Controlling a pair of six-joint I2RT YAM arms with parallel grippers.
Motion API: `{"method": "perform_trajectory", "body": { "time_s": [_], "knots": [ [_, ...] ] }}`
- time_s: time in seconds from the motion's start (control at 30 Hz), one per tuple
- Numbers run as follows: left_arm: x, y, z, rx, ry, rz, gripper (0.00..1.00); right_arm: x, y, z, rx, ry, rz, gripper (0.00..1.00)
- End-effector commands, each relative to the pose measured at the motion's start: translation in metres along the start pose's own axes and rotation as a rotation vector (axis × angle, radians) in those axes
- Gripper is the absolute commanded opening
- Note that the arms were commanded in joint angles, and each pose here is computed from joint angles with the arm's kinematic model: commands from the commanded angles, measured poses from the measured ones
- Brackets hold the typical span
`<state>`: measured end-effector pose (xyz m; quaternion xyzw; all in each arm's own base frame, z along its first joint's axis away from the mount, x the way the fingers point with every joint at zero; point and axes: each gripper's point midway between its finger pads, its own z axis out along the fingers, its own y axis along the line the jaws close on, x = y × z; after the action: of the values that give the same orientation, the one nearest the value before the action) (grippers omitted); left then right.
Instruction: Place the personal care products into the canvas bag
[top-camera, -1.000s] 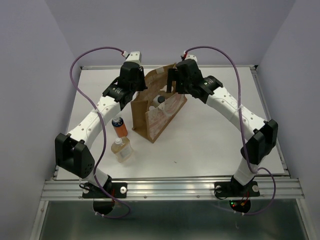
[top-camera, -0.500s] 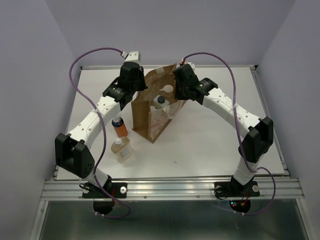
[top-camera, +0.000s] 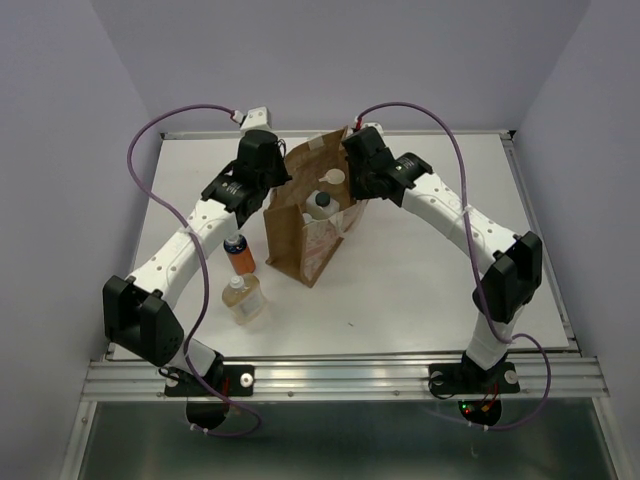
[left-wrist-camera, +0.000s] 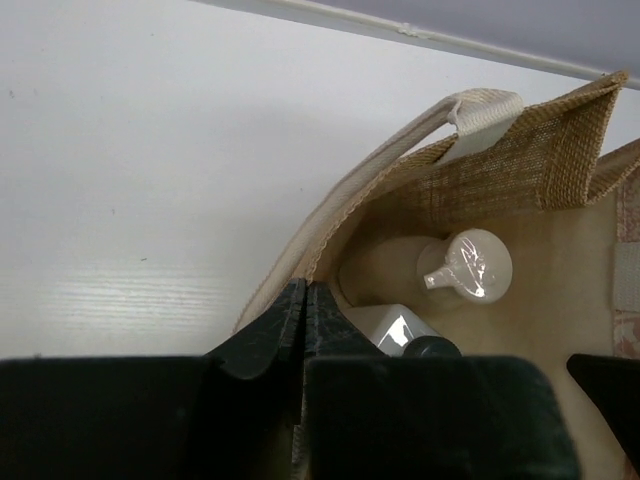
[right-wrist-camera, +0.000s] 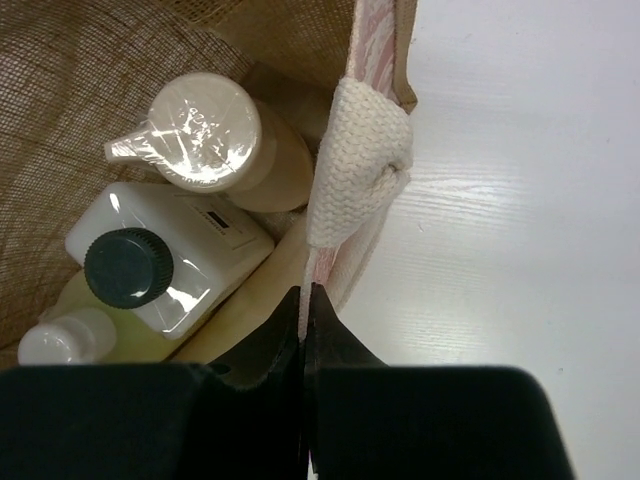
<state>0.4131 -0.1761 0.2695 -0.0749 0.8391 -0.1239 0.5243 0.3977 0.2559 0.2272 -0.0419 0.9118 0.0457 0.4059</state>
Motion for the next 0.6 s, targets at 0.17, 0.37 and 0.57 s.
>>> {"method": "perform_trajectory", "body": {
  "time_s": [0.17,0.37,0.57],
  "knots": [
    [-0.021,0.0,-0.023,-0.003,-0.044,-0.02,0.44,-0.015,-0.014,-0.022,-0.001,-0.051,-0.018,0.01],
    [-0.038,0.003,-0.051,-0.01,-0.033,0.021,0.95,-0.011,0.002,-0.012,-0.064,-0.018,-0.032,0.01],
    [-0.041,0.037,-0.115,-0.098,-0.027,-0.015,0.99,-0.013,0.006,-0.019,-0.102,-0.026,-0.036,0.01]
  ]
}}
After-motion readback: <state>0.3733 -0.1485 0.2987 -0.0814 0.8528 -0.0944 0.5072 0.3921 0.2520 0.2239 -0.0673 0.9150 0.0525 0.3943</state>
